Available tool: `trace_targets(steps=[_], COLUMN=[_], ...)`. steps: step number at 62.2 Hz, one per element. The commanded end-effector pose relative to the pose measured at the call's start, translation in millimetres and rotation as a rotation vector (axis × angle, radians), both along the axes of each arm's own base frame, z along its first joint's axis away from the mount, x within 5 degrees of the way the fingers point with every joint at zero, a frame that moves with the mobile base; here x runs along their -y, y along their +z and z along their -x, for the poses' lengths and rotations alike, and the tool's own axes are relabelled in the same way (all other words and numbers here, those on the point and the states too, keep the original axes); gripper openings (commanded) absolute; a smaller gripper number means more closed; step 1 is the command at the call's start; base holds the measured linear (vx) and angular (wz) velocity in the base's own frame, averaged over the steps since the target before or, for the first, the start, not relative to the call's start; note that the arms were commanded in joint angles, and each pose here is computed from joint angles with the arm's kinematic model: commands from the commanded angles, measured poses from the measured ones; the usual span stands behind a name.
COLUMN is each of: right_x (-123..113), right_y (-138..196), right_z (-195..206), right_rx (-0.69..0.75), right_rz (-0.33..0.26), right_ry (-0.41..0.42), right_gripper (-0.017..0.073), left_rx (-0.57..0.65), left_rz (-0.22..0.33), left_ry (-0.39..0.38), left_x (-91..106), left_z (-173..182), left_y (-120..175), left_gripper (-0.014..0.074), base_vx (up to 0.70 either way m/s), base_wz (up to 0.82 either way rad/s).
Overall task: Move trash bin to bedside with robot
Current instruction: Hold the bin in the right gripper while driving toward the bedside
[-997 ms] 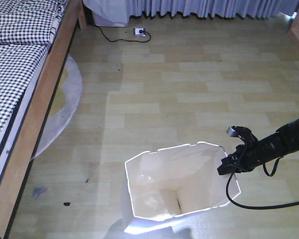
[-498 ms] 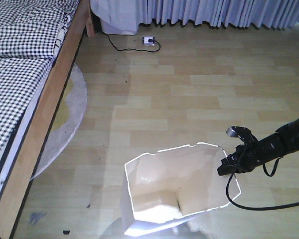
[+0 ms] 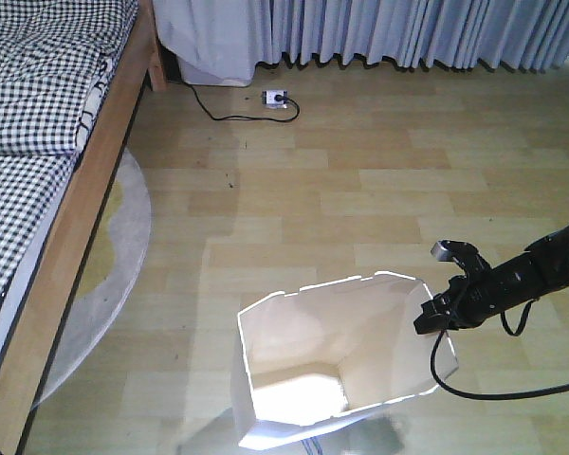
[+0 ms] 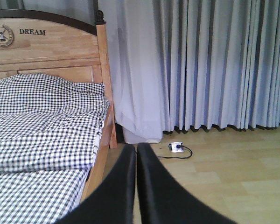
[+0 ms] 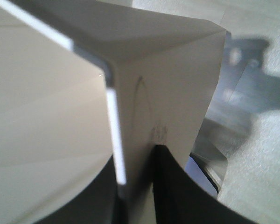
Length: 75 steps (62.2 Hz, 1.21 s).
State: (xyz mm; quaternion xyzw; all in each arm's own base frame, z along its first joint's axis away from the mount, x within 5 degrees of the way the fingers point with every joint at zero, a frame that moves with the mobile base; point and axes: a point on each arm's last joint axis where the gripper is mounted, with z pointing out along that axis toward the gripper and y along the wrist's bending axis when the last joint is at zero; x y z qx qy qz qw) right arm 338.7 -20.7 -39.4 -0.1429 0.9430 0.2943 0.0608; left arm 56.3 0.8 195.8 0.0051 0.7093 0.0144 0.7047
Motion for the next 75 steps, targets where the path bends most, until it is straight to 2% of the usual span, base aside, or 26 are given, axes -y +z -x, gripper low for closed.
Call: trace_targets(steps=[1,75], right_x=[-11.5,-11.5], right_y=[39.2,39.2], right_z=[-9.0,-9.0], right_rx=[0.024,0.024], right_rz=[-0.206,-0.206], right_ry=[0.002,0.002], right_gripper=[-0.0004,-0.0004], left_rx=[0.069,0.069], left_rz=[0.023,0.023], left_ry=[-0.009,-0.009], left_x=[0.5,0.5], left_z=[0.2,0.2], left_y=[3.0,3.0], left_gripper=[-0.0006,-0.0006], base_vx=[0.37,0.31], base_wz=[-0.03,0.02])
